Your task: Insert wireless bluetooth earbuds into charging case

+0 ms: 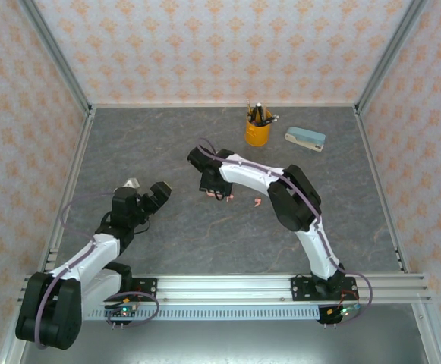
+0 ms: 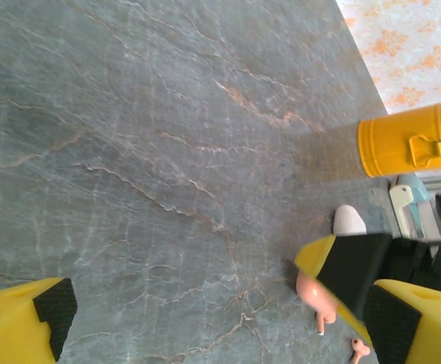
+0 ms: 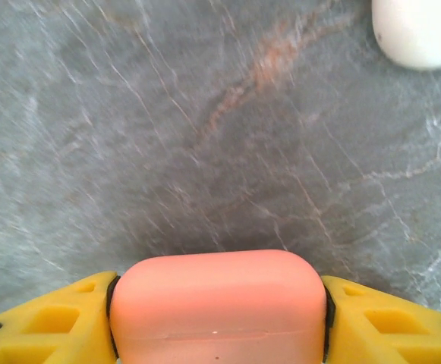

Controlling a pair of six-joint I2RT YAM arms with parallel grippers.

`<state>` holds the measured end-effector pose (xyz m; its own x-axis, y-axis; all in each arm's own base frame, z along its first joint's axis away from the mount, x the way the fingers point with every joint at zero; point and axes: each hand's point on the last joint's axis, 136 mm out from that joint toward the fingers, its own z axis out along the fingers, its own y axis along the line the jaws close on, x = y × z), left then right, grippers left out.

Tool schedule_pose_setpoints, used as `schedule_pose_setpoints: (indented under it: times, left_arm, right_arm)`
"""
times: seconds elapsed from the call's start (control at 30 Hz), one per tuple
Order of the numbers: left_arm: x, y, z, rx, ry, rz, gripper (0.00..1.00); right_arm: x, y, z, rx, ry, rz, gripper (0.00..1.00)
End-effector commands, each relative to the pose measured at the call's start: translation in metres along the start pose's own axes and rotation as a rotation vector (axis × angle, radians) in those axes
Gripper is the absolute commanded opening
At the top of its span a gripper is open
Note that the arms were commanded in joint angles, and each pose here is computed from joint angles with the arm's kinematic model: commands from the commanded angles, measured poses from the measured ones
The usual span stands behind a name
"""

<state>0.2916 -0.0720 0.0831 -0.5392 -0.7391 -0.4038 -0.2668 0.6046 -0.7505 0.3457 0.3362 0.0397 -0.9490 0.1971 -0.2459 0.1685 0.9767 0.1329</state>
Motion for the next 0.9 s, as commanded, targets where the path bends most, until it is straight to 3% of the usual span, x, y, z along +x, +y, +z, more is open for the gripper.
schedule_pose_setpoints:
  times: [0.0, 0.63, 0.87]
  left_arm:
    - [-0.009, -0.034, -0.004, 0.147, -0.054, 0.051, 1.0]
    - [0.024, -0.078, 0.027, 0.295, -0.044, 0.209, 0.99]
    - [0.027, -0.086, 0.046, 0.324, -0.069, 0.212, 0.92]
  right_arm:
    - [-0.028, 0.023, -0.032, -0.113, -0.063, 0.072, 0.58]
    - [-0.053, 0.058, -0.061, -0.275, -0.053, 0.169, 0.58]
    - [-0.056, 0.066, -0.069, -0.313, -0.044, 0.187, 0.58]
